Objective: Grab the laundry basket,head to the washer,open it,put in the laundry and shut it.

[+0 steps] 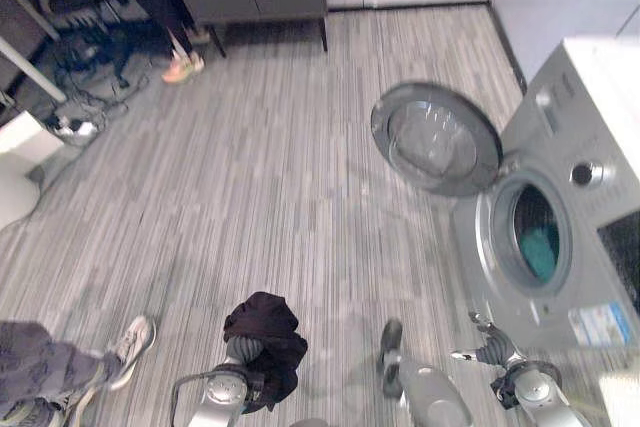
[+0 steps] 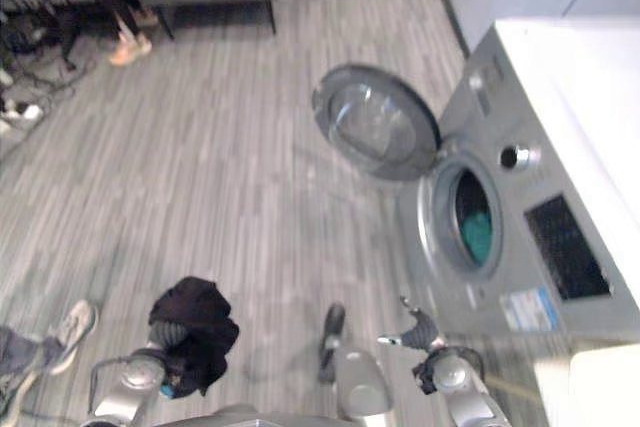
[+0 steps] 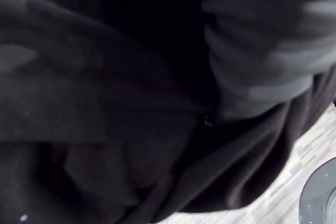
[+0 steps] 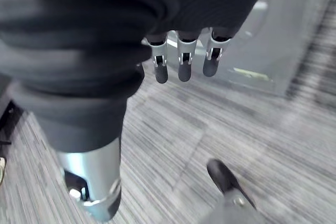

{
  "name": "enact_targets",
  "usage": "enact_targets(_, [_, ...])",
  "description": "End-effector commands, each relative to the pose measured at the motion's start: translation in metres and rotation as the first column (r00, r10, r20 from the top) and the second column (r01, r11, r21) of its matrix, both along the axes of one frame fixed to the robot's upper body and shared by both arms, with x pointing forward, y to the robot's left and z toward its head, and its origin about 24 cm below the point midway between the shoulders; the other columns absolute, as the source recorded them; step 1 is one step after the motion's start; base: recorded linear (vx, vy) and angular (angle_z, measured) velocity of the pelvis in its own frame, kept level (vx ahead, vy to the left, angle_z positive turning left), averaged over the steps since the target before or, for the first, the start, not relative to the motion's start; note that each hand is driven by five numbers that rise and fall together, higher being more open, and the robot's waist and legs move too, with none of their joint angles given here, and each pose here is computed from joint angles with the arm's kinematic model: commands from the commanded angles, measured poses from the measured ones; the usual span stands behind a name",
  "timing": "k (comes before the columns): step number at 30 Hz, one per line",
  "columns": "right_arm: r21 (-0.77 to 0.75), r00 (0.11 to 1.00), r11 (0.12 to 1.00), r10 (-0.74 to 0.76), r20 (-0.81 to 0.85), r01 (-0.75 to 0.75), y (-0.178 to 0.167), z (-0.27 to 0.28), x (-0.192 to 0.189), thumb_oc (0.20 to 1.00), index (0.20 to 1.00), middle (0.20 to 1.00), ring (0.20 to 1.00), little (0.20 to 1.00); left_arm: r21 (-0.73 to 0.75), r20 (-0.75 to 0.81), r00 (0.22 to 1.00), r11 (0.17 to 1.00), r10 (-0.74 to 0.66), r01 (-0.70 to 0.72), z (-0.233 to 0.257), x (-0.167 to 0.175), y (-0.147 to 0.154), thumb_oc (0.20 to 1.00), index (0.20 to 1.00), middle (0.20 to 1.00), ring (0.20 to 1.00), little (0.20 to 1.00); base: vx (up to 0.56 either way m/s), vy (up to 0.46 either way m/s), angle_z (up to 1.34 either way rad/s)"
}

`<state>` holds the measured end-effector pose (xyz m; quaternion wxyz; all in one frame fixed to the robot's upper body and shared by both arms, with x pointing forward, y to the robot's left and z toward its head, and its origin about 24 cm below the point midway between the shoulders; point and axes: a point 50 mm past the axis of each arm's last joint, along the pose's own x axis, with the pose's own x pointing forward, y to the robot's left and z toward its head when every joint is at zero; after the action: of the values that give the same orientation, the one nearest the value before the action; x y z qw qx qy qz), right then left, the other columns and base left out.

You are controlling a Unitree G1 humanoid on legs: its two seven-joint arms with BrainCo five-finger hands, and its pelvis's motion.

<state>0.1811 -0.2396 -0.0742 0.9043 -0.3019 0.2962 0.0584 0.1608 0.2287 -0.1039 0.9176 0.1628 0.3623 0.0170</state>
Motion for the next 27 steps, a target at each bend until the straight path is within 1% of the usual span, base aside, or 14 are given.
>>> enact_targets(1, [-0.025, 1.000, 1.000, -0.007, 0.030, 0.008, -0.008, 0.005, -0.002, 1.000, 1.000, 1.000, 1.000, 1.000, 0.037, 0.083, 0.996, 0.999, -0.010, 0.007, 0.013, 0.009, 0.012, 0.200, 0.200, 0.200, 0.200, 0.200, 0.38, -0.086, -1.07])
enact_targets(8, [-0.046, 0.999, 0.999, -0.020, 0.041, 0.022, -0.015, 0.009, 0.001, 1.000, 1.000, 1.000, 1.000, 1.000, 0.015, 0.103, 0.993, 0.999, -0.054, 0.052, 0.017, 0.014, 0.005, 0.200, 0.200, 0.200, 0.200, 0.200, 0.24, 0.024, -0.79])
enact_targets(13, [-0.043, 0.999, 0.999, -0.023, 0.043, 0.025, -0.014, 0.007, 0.005, 1.000, 1.000, 1.000, 1.000, 1.000, -0.004, 0.146, 0.985, 0.996, -0.093, 0.094, 0.023, 0.022, -0.006, 0.200, 0.200, 0.200, 0.200, 0.200, 0.27, 0.103, -1.23])
enact_targets(14, [-0.058, 0.999, 0.998, 0.003, 0.033, -0.001, -0.013, 0.006, 0.004, 1.000, 1.000, 1.000, 1.000, 1.000, 0.001, 0.144, 0.982, 0.992, -0.123, 0.124, 0.024, 0.021, -0.007, 0.200, 0.200, 0.200, 0.200, 0.200, 0.23, 0.183, -1.83])
enact_targets(17, [-0.065, 1.000, 0.998, 0.013, 0.027, -0.011, -0.012, 0.005, 0.005, 1.000, 1.000, 1.000, 1.000, 1.000, 0.005, 0.149, 0.979, 0.990, -0.141, 0.142, 0.025, 0.021, -0.008, 0.200, 0.200, 0.200, 0.200, 0.200, 0.16, 0.218, -2.09])
enact_targets(23, [-0.042, 0.997, 0.997, 0.066, 0.049, -0.064, 0.002, 0.008, 0.016, 1.000, 1.000, 1.000, 1.000, 1.000, 0.049, 0.186, 0.973, 0.990, -0.137, 0.130, 0.033, 0.026, 0.002, 0.200, 0.200, 0.200, 0.200, 0.200, 0.07, 0.145, -1.53])
enact_targets(25, [-0.007, 0.991, 0.996, 0.092, 0.099, -0.092, 0.014, 0.015, 0.027, 1.000, 1.000, 1.000, 1.000, 1.000, 0.060, 0.225, 0.970, 0.995, -0.094, 0.082, 0.040, 0.031, 0.008, 0.200, 0.200, 0.200, 0.200, 0.200, 0.06, 0.033, -1.43])
enact_targets(27, [-0.004, 0.990, 0.995, 0.096, 0.106, -0.096, 0.016, 0.016, 0.028, 1.000, 1.000, 1.000, 1.000, 1.000, 0.062, 0.220, 0.972, 0.996, -0.083, 0.071, 0.039, 0.029, 0.009, 0.200, 0.200, 0.200, 0.200, 0.200, 0.05, -0.022, -1.20])
